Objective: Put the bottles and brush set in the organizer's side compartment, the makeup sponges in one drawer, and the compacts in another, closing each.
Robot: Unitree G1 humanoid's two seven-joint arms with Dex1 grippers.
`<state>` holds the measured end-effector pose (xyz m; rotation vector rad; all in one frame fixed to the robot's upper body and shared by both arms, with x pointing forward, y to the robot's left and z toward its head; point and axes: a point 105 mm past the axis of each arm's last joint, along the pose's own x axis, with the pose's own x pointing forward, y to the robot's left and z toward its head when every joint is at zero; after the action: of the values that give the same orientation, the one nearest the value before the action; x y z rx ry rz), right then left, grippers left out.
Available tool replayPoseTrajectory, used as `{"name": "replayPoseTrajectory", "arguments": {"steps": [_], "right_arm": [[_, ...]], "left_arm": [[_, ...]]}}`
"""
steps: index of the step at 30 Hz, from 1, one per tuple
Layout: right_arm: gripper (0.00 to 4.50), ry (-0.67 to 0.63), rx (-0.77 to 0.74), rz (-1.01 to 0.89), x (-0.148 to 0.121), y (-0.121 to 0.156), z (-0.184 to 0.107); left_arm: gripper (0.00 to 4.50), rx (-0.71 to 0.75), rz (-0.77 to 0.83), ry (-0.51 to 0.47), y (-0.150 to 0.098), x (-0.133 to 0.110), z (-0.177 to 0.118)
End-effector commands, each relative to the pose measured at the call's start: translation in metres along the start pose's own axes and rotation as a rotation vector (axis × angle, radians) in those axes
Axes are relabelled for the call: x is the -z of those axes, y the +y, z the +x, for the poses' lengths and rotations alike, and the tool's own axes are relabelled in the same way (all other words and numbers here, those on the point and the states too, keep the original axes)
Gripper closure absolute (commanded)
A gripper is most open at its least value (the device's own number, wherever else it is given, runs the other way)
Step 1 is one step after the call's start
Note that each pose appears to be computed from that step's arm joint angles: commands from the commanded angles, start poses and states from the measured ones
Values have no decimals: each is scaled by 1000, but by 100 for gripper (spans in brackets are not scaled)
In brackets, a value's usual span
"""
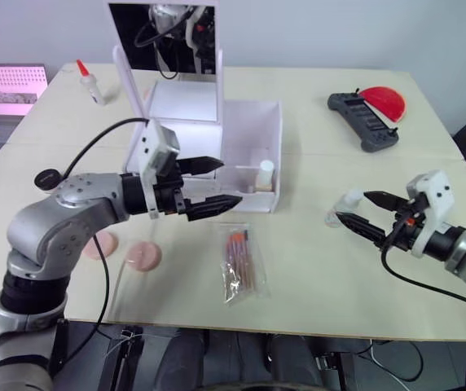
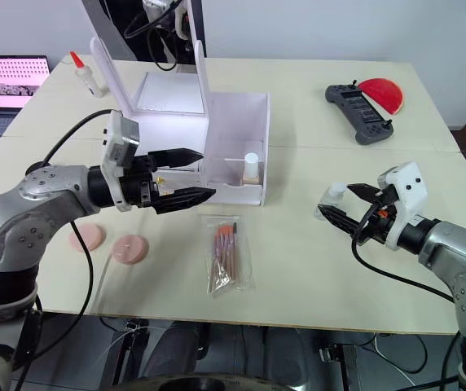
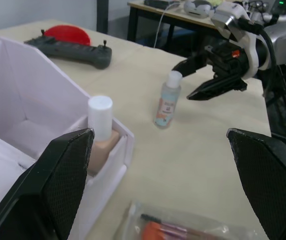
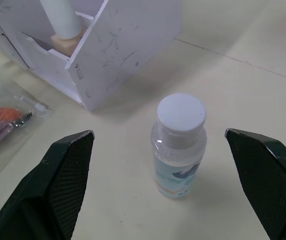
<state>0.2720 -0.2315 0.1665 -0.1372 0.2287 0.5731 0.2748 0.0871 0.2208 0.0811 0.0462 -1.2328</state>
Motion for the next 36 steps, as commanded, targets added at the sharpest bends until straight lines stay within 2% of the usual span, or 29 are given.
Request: {"name": "replayPoseTrajectory", "arguments": {"steps": [1,2,4,15,25,36], "right_arm": [[59,-73,10,-24,-16,1,2],[91,-77,12,-25,-17,1,3],[184,-74,10,-41,-18,2,5],[184,-56,17,-58,-17,0,14],[184,-68,67,-57,-16,-17,0],[184,-73,41,-54,-15,-14,-2]], "left_arm": [[0,-4,43,-13,-3,-9,-2],[0,-4,40,-12,-3,-9,-2],[0,3,31,-8,-4,-8,-2],[0,16,27,3,-6,-7,0],[0,8,29,3,-6,-7,-2],[0,11,34,2,-5,-8,-1]]}}
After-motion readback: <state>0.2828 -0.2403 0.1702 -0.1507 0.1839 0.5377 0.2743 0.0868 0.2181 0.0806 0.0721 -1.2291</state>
